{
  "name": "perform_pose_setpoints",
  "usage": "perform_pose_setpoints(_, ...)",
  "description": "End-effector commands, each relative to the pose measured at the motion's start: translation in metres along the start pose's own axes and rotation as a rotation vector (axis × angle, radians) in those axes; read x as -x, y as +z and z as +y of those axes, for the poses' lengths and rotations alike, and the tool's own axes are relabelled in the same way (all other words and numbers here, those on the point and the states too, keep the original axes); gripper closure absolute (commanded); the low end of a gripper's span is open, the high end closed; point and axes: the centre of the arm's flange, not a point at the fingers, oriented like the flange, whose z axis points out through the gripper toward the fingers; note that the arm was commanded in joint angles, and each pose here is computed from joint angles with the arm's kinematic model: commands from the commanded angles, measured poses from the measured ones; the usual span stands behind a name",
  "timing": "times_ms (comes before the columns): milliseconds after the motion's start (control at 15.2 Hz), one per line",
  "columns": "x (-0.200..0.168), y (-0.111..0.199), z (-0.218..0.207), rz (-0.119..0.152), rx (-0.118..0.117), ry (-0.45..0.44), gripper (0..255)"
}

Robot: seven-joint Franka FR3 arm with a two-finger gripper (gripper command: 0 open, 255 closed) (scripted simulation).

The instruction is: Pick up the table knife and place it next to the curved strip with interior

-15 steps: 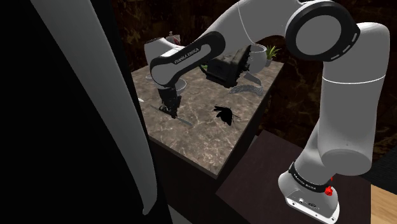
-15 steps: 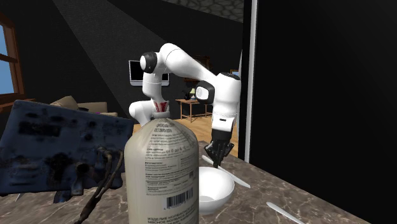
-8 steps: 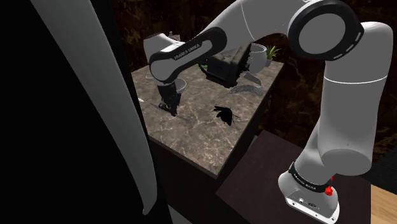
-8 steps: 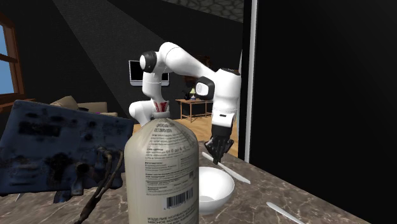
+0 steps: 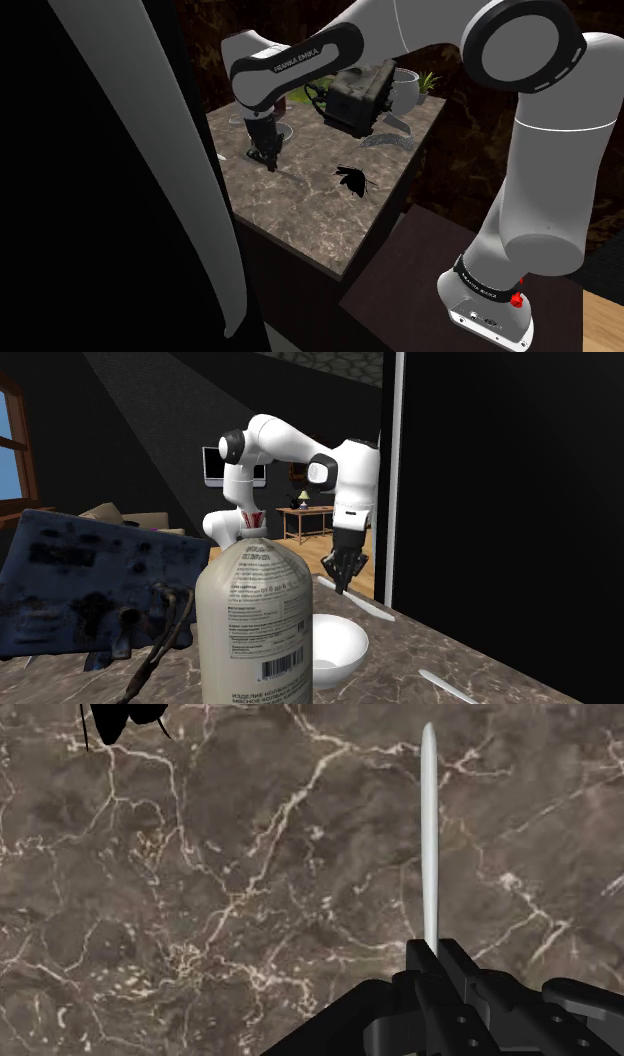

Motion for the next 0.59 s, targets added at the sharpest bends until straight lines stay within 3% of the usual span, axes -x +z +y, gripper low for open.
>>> perform_pose_setpoints(0,0.002,-0.011,0.0,0.0,0.0,0.0,255)
perform_pose_setpoints(528,0.008,-0.053,0.001,0.0,0.0,0.0,255)
